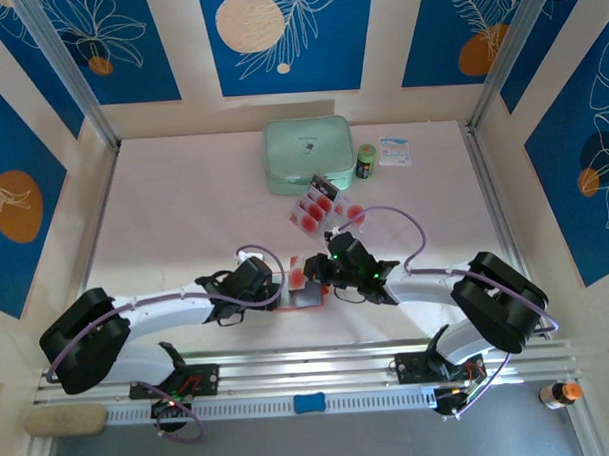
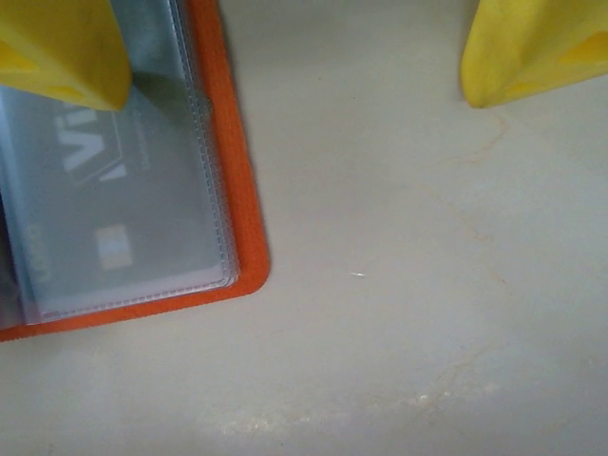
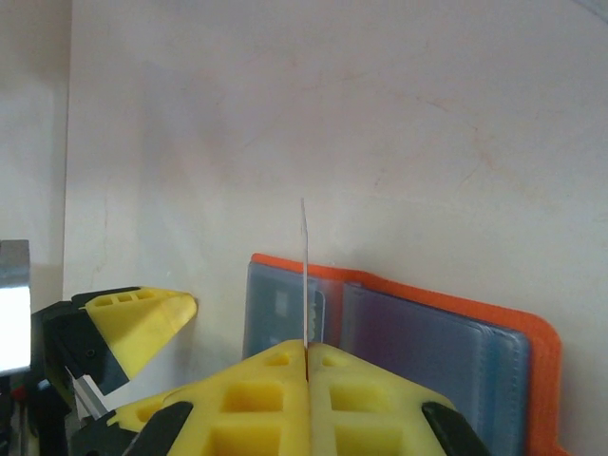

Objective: Put the credit cards into the card holder

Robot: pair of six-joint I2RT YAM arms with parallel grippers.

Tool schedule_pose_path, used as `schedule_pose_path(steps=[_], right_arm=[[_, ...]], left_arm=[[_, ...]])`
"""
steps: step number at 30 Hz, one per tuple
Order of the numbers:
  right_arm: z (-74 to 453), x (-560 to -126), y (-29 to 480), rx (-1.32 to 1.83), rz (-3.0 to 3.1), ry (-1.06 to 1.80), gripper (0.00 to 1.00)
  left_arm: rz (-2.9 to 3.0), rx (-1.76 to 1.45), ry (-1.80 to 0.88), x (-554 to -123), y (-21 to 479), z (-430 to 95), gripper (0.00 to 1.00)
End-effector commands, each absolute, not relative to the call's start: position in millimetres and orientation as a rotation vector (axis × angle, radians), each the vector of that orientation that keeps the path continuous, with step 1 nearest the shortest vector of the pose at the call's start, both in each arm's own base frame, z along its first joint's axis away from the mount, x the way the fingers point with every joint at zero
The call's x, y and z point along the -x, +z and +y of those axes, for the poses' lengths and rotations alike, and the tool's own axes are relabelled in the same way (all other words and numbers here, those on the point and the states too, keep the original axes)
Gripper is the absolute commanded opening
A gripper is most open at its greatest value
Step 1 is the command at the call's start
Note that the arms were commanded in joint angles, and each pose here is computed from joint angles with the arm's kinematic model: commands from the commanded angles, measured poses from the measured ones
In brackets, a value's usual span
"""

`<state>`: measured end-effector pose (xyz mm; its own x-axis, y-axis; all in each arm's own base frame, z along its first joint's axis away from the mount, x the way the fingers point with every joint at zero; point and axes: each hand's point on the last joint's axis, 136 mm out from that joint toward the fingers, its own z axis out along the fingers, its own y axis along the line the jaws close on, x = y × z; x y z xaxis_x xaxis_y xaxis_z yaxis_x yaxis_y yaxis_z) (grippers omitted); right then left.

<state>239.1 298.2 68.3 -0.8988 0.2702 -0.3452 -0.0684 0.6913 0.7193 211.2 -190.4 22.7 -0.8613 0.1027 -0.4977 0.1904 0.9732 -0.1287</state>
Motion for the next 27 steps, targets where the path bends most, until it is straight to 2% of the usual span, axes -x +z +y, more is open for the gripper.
schedule_pose_path(steps=[1,27], right_arm=[[297,-238,61,-0.176,2.477,1.059,0.0],[297,-224,40,-0.171,2.53,1.034,0.0]], left_arm=[[2.618,-0.188,-0.207,-209,20,-181,0.89],[2.621,-0.187,-0.208,-207,17,-180,0.89]])
